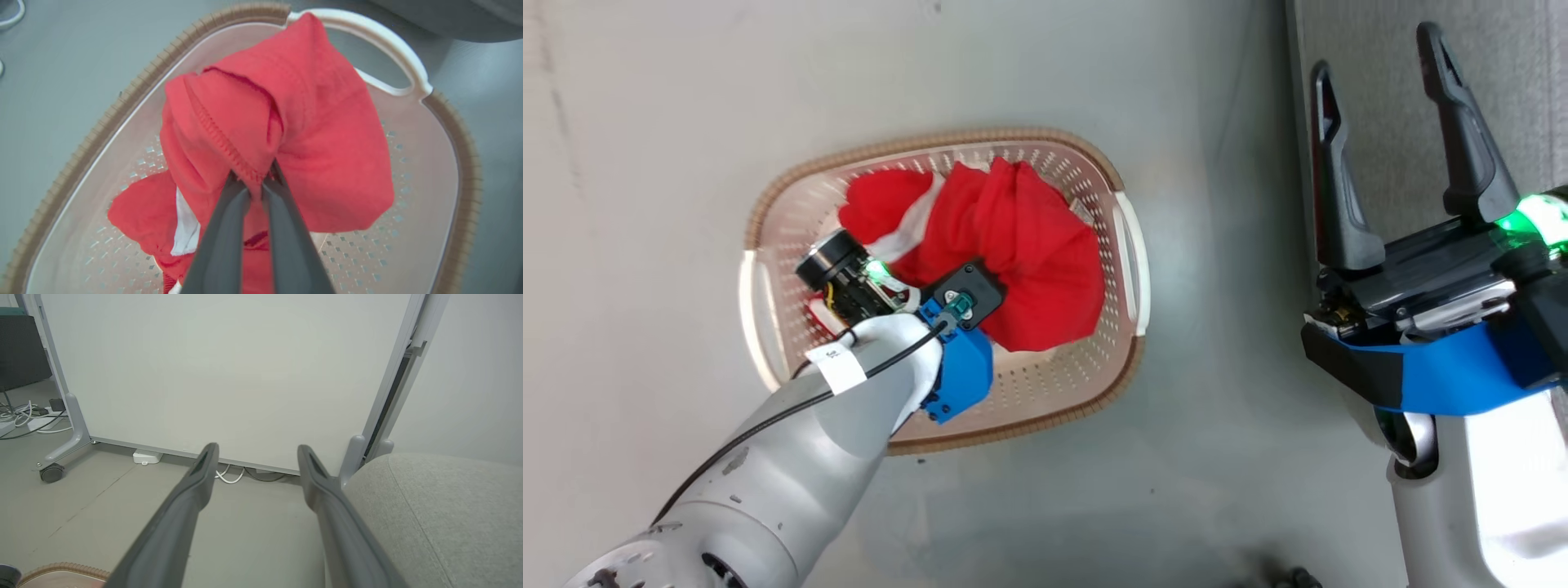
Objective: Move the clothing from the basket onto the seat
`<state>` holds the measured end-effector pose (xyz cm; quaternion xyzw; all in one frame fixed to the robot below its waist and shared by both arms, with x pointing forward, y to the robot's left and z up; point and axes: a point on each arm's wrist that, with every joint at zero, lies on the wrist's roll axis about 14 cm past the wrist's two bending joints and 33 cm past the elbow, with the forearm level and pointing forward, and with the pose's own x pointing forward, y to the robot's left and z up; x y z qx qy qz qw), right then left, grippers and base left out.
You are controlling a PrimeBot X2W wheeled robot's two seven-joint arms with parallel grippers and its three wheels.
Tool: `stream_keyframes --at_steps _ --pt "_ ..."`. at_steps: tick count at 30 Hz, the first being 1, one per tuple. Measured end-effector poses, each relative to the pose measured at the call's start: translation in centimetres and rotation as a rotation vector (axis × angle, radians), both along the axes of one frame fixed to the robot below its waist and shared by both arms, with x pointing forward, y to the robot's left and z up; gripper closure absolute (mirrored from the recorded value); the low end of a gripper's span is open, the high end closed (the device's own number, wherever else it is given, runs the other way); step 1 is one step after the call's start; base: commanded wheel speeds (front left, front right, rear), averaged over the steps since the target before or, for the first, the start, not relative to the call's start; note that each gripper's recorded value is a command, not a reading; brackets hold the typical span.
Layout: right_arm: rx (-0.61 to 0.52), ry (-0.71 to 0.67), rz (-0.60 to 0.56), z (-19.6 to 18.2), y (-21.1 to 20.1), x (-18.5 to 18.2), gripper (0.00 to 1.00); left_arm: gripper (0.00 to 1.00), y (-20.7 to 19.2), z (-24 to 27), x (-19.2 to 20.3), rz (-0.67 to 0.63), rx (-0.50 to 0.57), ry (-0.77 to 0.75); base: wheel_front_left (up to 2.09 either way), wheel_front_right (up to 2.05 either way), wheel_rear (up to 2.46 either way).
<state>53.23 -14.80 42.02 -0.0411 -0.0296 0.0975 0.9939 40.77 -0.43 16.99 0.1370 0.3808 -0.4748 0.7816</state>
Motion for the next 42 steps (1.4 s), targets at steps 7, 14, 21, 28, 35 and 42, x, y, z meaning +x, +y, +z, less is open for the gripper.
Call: stream_keyframes --at_steps 7,14,21,28,35,42 --pt "0.018 -0.032 0.013 2.6 0.7 -0.9 0.0 1.0 0.5 4.2 0.9 0.084 -0.055 -0.068 0.0 0.0 0.0" --pt "0.034 -0.062 0.016 5.2 1.0 -2.3 0.0 1.0 1.3 8.8 2.0 0.145 -0.104 -0.167 0.0 0.0 0.0" --pt "0.043 -0.087 0.026 7.4 1.5 -3.9 0.0 1.0 2.1 13.5 3.0 0.226 -0.164 -0.264 0.0 0.0 0.0" --pt "0.052 -0.113 0.036 9.4 1.9 -5.7 0.0 1.0 3.0 19.0 4.3 0.317 -0.243 -0.381 0.0 0.0 0.0" --pt "0.066 -0.142 0.053 11.3 2.5 -7.3 0.0 1.0 3.2 24.9 5.4 0.371 -0.339 -0.506 0.0 0.0 0.0" --pt "0.073 -0.166 0.065 12.6 3.0 -8.5 0.0 1.0 3.1 30.1 5.9 0.396 -0.426 -0.62 0.0 0.0 0.0"
